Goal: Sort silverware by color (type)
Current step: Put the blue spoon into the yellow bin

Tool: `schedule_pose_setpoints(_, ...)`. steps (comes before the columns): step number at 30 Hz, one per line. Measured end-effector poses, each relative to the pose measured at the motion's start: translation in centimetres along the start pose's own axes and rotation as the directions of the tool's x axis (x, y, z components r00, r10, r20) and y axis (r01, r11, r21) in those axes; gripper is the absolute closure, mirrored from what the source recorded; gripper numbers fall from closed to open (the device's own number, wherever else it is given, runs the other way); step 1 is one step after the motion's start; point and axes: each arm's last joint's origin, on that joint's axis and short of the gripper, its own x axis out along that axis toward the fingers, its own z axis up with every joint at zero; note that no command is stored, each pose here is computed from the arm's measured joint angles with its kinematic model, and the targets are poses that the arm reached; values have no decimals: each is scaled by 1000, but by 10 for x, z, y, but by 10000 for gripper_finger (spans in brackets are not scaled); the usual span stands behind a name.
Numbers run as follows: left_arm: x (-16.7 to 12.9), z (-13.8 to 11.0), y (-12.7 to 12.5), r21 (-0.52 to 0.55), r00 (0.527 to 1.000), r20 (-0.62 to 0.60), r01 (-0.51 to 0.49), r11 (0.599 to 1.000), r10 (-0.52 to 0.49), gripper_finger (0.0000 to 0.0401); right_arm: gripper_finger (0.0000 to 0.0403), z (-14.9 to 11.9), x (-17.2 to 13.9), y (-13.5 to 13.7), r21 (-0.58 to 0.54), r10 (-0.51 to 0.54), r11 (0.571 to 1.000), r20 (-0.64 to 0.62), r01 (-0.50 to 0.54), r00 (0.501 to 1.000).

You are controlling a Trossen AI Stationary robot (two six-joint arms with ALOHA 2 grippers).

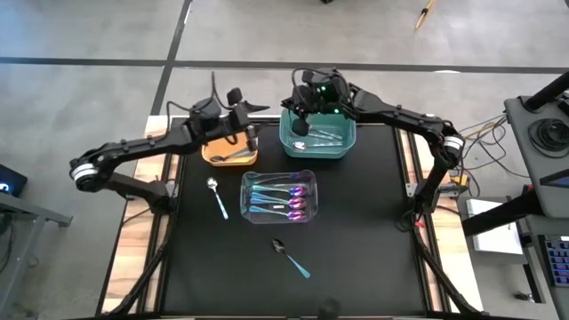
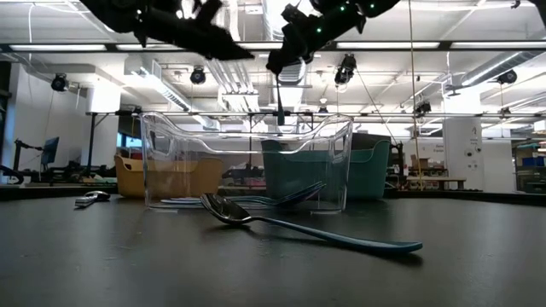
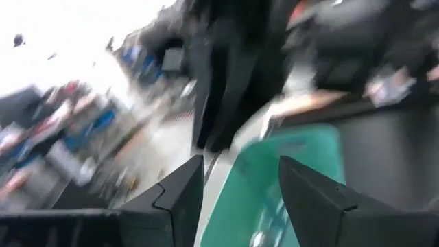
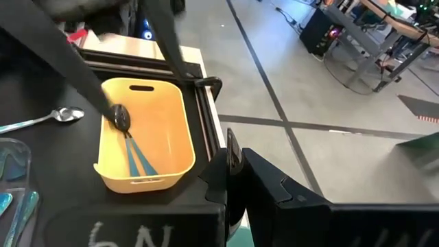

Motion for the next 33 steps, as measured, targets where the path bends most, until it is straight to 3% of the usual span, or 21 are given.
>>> schedule_pose_setpoints(3,-4,10,5,18,989,133,60,998,-62,232,389,0,0,0,-1,2,1000,-3,-2,1000)
schedule_pose_setpoints(8,1,12,12,34,973,230,20,999,-28,233,390,0,0,0,0,-2,1000,5,2,1000)
schedule_pose_setpoints(23,45,2,21,22,966,244,87,996,-90,235,390,1,0,3,-21,79,997,30,-78,996)
schedule_pose_setpoints(27,45,1,21,17,956,262,134,991,-134,252,390,0,0,3,-29,81,996,21,-80,996)
schedule_pose_setpoints(33,45,-3,25,-3,960,251,128,992,-123,293,390,0,0,4,-43,82,996,22,-81,996)
